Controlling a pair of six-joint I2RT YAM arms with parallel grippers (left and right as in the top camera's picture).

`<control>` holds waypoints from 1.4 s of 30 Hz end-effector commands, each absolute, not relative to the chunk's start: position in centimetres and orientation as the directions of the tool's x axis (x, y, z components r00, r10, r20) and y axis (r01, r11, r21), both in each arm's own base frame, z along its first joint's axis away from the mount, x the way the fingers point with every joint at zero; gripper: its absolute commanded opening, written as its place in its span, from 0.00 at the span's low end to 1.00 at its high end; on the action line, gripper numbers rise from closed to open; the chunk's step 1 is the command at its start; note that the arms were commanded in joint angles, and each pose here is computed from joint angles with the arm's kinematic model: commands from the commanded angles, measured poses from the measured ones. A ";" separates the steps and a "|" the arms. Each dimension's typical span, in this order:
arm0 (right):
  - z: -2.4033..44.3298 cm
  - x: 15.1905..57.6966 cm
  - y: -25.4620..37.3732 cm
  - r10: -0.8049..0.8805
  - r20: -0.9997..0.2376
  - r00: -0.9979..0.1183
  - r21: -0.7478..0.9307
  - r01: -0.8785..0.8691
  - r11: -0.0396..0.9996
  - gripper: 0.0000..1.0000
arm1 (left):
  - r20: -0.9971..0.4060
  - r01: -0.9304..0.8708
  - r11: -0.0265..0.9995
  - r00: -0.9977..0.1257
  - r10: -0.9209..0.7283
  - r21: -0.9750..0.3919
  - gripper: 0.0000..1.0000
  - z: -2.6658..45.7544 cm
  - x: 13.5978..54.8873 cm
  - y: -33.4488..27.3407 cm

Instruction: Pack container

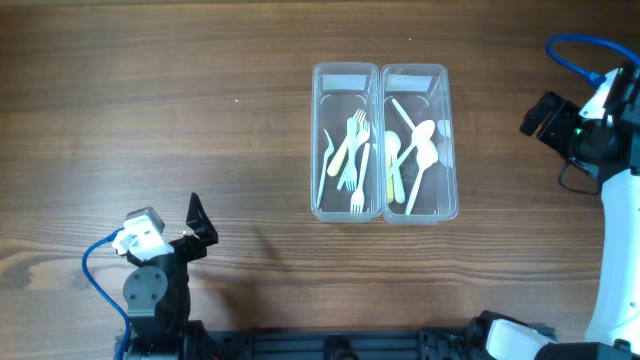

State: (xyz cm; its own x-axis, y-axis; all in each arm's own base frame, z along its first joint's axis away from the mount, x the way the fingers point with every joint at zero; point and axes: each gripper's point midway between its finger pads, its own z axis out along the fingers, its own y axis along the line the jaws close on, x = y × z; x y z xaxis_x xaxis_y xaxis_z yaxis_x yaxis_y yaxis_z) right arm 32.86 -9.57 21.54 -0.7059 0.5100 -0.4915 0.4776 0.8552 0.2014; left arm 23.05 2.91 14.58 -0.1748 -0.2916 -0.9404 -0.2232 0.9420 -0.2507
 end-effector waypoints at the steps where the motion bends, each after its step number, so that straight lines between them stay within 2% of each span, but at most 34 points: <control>1: 21.4 32.9 -9.5 0.513 -0.488 -0.707 0.205 0.478 0.854 1.00 | -0.937 -0.220 0.938 -0.170 -0.306 -0.266 1.00 14.3 23.1 2.9; 6: 21.5 32.5 -10.0 0.508 -0.497 -0.703 0.177 0.491 0.853 1.00 | -0.937 -0.220 0.938 -0.170 -0.306 -0.266 1.00 14.3 23.1 2.9; 9: 24.1 32.4 -9.8 0.476 -0.580 -0.661 0.177 0.468 0.866 1.00 | -0.937 -0.220 0.938 -0.170 -0.306 -0.266 1.00 14.3 23.1 2.9; 12: 27.9 32.2 -8.6 0.341 -0.703 -0.624 0.130 0.359 0.924 1.00 | -0.937 -0.220 0.938 -0.170 -0.306 -0.266 1.00 14.3 23.1 2.9; 15: 33.3 31.3 -5.8 0.089 -0.840 -0.536 -0.001 0.166 0.986 1.00 | -0.937 -0.221 0.938 -0.170 -0.306 -0.266 1.00 14.3 23.1 2.9; 19: 36.3 28.6 -4.1 -0.022 -0.896 -0.444 -0.071 0.095 0.993 1.00 | -0.937 -0.220 0.938 -0.170 -0.305 -0.266 1.00 14.3 23.1 2.9; 24: 33.8 25.6 -3.6 -0.026 -0.915 -0.402 -0.071 0.097 0.993 1.00 | -0.937 -0.220 0.938 -0.170 -0.306 -0.266 1.00 14.3 23.1 2.9; 31: 25.6 23.7 -1.2 -0.020 -0.943 -0.332 -0.020 -0.004 1.000 1.00 | -0.937 -0.220 0.938 -0.170 -0.306 -0.266 1.00 14.3 23.1 2.9; 35: 22.4 22.6 -0.9 0.033 -0.945 -0.326 0.032 0.007 0.999 1.00 | -0.937 -0.220 0.939 -0.170 -0.305 -0.266 1.00 14.3 23.1 2.9; 42: 20.7 21.9 -0.8 0.026 -0.958 -0.286 0.026 0.003 1.000 1.00 | -0.937 -0.220 0.938 -0.170 -0.306 -0.266 1.00 14.3 23.1 2.9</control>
State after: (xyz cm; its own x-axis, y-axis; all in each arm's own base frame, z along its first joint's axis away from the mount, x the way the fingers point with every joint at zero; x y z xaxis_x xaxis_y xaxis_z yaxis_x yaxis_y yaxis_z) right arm 22.09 -1.27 21.22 -0.3078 0.0115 -0.9514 0.0221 0.9997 0.0050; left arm 23.06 2.90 14.45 -0.1749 -0.2917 -0.9404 -0.2228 0.9421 -0.2507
